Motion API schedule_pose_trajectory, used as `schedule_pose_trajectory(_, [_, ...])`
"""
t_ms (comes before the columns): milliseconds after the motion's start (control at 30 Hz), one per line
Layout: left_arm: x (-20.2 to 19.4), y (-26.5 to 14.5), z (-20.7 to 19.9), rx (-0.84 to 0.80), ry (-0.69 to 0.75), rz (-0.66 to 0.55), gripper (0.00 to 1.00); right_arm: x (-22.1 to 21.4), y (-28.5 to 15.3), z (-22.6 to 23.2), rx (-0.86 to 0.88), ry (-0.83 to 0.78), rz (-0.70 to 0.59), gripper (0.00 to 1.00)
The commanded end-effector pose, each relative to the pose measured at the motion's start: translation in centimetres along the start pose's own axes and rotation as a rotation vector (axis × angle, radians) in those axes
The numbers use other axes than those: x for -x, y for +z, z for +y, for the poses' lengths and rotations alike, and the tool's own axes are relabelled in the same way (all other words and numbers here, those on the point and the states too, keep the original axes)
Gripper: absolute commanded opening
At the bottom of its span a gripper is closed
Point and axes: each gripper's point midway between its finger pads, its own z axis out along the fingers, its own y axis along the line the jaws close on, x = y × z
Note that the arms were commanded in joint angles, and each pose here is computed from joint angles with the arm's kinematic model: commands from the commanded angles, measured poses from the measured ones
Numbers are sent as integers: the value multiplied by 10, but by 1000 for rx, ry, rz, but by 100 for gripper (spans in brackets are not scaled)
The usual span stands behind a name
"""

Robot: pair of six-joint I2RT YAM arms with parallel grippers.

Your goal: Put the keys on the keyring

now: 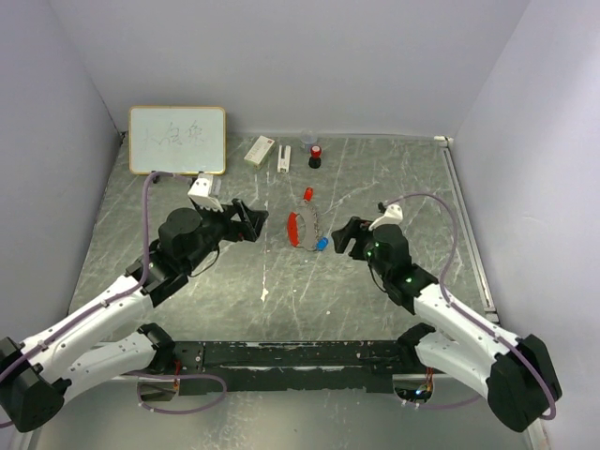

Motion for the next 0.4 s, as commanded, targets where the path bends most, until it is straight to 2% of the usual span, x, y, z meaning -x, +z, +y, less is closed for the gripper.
schedule_pose_trajectory(0, [4, 7, -6, -31, 2, -30, 100, 22, -6, -17, -112, 123, -115, 76])
schedule_pose_trajectory(200, [-5, 14, -3, -15, 6, -1, 99, 45, -16, -42, -322, 220, -183, 81])
schedule_pose_trajectory(367, [-4, 11, -2, -17, 0, -14, 99, 51, -16, -41, -290, 236, -242, 80])
